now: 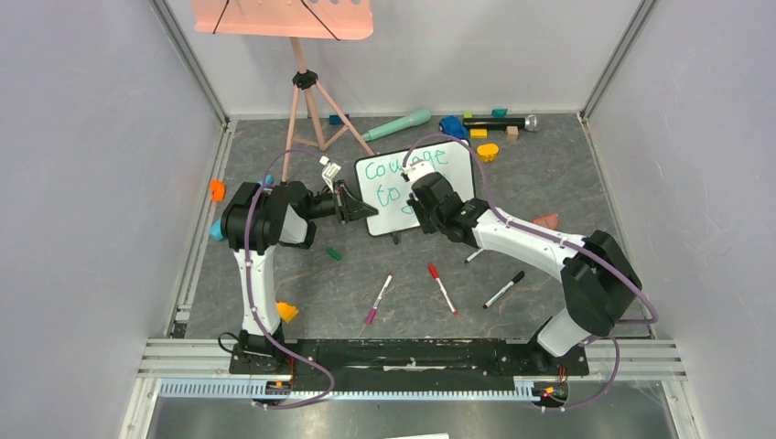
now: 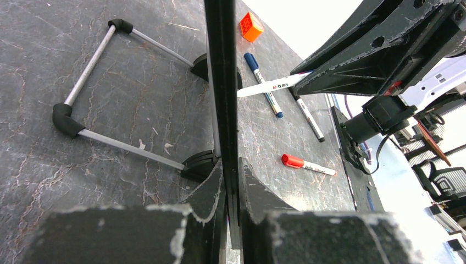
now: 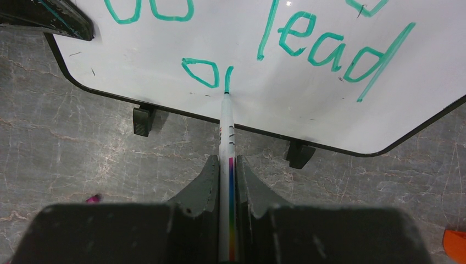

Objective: Write a sentence on the whiteboard

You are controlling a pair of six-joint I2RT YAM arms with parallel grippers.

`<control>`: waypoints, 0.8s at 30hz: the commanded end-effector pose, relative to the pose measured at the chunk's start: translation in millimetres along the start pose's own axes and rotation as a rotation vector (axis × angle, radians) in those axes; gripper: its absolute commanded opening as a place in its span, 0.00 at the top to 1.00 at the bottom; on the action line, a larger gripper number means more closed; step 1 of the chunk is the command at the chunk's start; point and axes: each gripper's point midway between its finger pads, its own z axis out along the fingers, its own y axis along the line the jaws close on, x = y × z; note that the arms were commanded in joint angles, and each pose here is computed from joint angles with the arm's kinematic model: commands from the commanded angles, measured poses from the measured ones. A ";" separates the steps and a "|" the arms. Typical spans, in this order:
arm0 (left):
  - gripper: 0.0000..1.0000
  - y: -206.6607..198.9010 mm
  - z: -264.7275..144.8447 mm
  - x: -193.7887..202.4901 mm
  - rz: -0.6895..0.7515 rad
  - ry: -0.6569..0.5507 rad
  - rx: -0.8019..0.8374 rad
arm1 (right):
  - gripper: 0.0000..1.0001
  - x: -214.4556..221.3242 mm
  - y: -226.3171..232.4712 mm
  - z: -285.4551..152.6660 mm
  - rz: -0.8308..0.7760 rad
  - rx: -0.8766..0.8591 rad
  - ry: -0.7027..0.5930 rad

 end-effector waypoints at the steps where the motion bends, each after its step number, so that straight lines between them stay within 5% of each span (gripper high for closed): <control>1: 0.98 -4.8 3.1 -2.1 0.156 0.005 0.043 | 1.00 -33.8 -3.3 -2.4 0.031 0.013 -0.089; 24: 0.98 -4.9 2.9 -2.1 0.156 0.004 0.042 | 1.00 -39.4 -31.9 -3.3 0.046 0.109 -0.079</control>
